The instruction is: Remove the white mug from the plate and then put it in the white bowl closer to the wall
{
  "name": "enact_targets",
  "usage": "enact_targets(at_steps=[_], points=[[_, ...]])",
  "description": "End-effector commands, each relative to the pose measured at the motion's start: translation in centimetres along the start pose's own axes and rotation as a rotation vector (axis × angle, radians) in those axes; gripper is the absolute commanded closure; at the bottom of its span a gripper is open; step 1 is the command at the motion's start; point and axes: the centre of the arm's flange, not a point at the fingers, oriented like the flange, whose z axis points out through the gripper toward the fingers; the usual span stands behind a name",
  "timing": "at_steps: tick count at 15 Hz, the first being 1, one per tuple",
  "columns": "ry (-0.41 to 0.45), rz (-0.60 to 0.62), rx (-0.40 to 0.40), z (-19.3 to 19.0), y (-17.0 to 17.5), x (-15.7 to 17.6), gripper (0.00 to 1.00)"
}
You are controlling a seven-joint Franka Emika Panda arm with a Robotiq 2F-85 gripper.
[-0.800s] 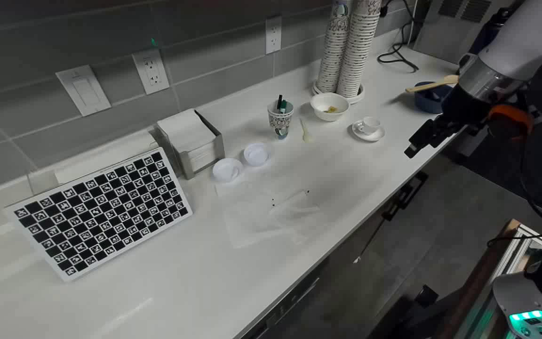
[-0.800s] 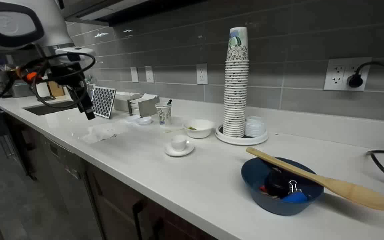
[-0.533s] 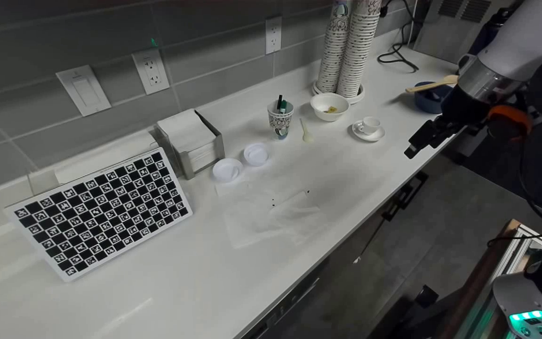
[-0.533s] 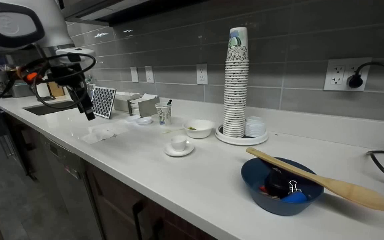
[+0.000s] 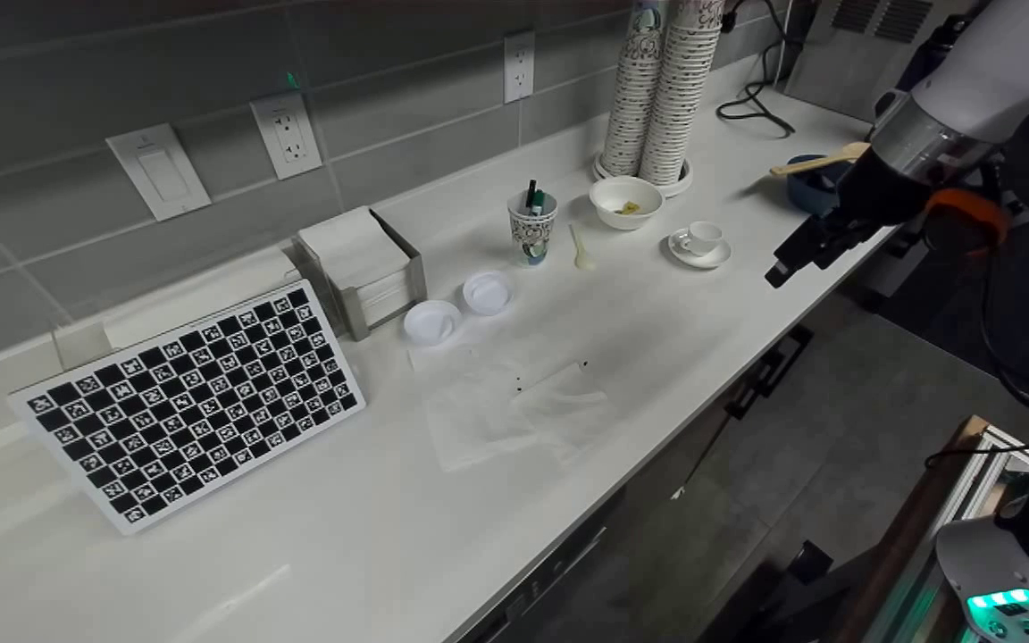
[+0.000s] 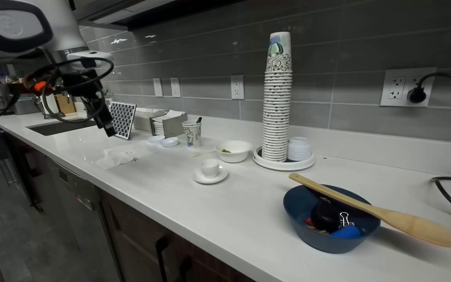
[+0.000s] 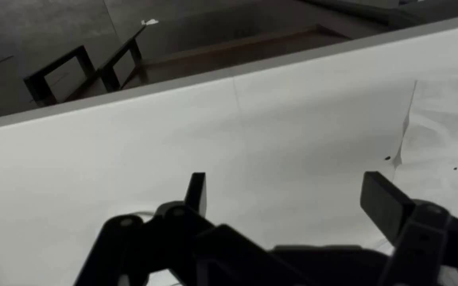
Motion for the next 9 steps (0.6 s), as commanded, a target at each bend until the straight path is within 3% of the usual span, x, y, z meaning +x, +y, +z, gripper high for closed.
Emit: enact_targets(at_steps=[1,3,6,9], points=[[0.096,0.026,-0.060,-1.8,3.0,3.7,0.00],[0.113,0.041,-0.085,-2.5,5.2,6.1,0.00],[0.109,0.057,-0.068,-2.8,8.5,9.9,0.00],[0.095,0.073,-0.035,-2.4,9.7,12.8,0.00]])
